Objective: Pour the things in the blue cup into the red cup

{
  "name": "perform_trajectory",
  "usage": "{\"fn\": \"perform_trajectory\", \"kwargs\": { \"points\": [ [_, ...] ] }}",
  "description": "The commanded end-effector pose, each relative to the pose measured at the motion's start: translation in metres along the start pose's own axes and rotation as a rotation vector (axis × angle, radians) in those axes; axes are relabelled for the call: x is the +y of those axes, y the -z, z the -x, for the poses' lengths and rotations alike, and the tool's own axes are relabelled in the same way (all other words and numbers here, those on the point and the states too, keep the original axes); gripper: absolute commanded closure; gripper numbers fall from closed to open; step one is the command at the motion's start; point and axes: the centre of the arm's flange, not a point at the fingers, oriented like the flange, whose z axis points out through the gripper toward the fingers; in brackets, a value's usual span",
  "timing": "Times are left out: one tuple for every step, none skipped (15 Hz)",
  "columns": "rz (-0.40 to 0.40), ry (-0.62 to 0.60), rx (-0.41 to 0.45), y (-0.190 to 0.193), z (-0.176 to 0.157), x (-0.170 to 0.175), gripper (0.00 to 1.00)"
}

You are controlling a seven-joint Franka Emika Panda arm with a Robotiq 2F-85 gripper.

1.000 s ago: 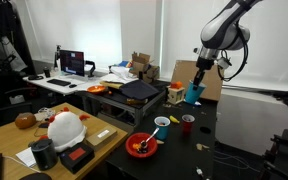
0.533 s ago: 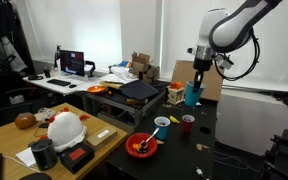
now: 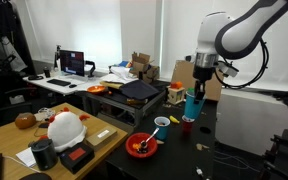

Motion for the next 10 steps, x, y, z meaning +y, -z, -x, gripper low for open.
{"fn": "perform_trajectory", "kwargs": {
  "points": [
    [0.008,-0.013,-0.025,-0.030,-0.002,-0.010,0.99],
    [0.017,-0.021,-0.036,-0.041,-0.006,-0.013,0.99],
    [0.042,-0.032,-0.037,-0.052,-0.008,-0.014,0.99],
    [0.062,-0.050,-0.038,-0.065,-0.013,-0.015,0.99],
    [0.064,-0.059,-0.043,-0.078,-0.017,-0.017,0.99],
    [0.093,-0.080,-0.049,-0.093,-0.022,-0.019,0.99],
    [0.097,-0.089,-0.058,-0.106,-0.026,-0.021,0.99],
    [0.108,-0.102,-0.067,-0.115,-0.030,-0.022,0.99],
    [0.116,-0.107,-0.076,-0.125,-0.034,-0.024,0.99],
    [0.117,-0.110,-0.087,-0.134,-0.040,-0.026,0.99]
  ]
}}
